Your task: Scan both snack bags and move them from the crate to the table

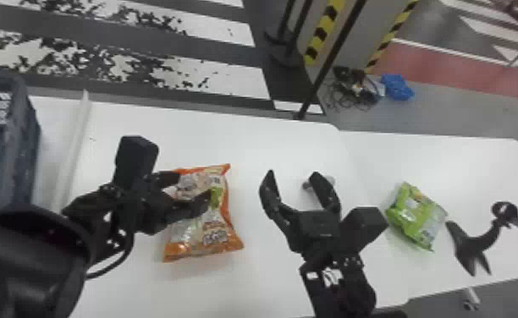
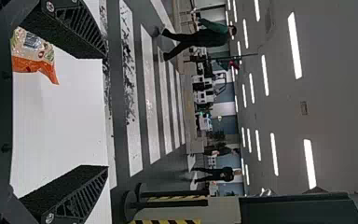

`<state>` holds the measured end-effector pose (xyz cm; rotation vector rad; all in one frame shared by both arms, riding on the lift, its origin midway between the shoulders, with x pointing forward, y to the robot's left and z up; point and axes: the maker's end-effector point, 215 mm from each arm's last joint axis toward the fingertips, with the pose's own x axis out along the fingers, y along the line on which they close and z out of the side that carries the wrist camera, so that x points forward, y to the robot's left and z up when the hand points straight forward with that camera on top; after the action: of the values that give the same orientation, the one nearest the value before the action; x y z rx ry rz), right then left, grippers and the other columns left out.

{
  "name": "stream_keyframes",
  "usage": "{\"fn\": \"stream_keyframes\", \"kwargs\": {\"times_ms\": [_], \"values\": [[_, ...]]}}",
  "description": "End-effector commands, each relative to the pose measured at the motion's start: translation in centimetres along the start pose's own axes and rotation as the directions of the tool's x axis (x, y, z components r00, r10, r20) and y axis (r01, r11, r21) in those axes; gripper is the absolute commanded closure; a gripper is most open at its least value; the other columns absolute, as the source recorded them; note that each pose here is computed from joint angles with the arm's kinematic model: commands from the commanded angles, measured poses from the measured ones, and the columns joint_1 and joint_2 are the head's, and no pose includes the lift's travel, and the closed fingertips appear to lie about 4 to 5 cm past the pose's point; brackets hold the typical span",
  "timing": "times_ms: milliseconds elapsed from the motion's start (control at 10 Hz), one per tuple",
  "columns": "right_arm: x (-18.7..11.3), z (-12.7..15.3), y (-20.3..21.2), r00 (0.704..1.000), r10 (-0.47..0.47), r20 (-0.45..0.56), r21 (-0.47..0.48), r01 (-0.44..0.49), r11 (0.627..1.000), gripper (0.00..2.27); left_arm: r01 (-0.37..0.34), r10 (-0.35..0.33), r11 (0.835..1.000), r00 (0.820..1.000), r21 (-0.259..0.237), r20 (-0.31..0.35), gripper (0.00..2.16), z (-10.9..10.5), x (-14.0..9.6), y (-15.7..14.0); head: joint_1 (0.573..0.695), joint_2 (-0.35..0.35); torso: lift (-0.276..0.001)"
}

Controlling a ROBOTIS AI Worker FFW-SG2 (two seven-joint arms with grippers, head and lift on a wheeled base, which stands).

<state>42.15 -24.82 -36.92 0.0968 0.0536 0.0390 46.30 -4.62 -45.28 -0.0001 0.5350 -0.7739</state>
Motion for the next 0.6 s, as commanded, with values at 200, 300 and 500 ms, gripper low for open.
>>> {"fn": "stream_keyframes", "kwargs": {"times_ms": [200,300,500], "values": [[0.1,-0.1,0.5,1.000,0.010,-0.002,0.003,-0.010,1.000,0.11,-0.146,0.141,0.989,0.975,0.013,0.170,0.04,4.9,-6.6,5.3,0.695,-0.327,-0.088],[0.3,0.1,0.8,1.000,0.016,0.002,0.004,-0.016,1.000,0.14,-0.213,0.200,0.977,0.948,0.028,0.247,0.05,7.1,-10.2,8.2,0.695,-0.291,-0.088],[0.5,0.1,1.7,0.999,0.047,0.003,-0.007,-0.046,0.999,0.41,-0.319,0.294,0.948,0.883,0.009,0.366,0.08,9.1,-17.1,13.4,0.695,-0.215,-0.088]]}}
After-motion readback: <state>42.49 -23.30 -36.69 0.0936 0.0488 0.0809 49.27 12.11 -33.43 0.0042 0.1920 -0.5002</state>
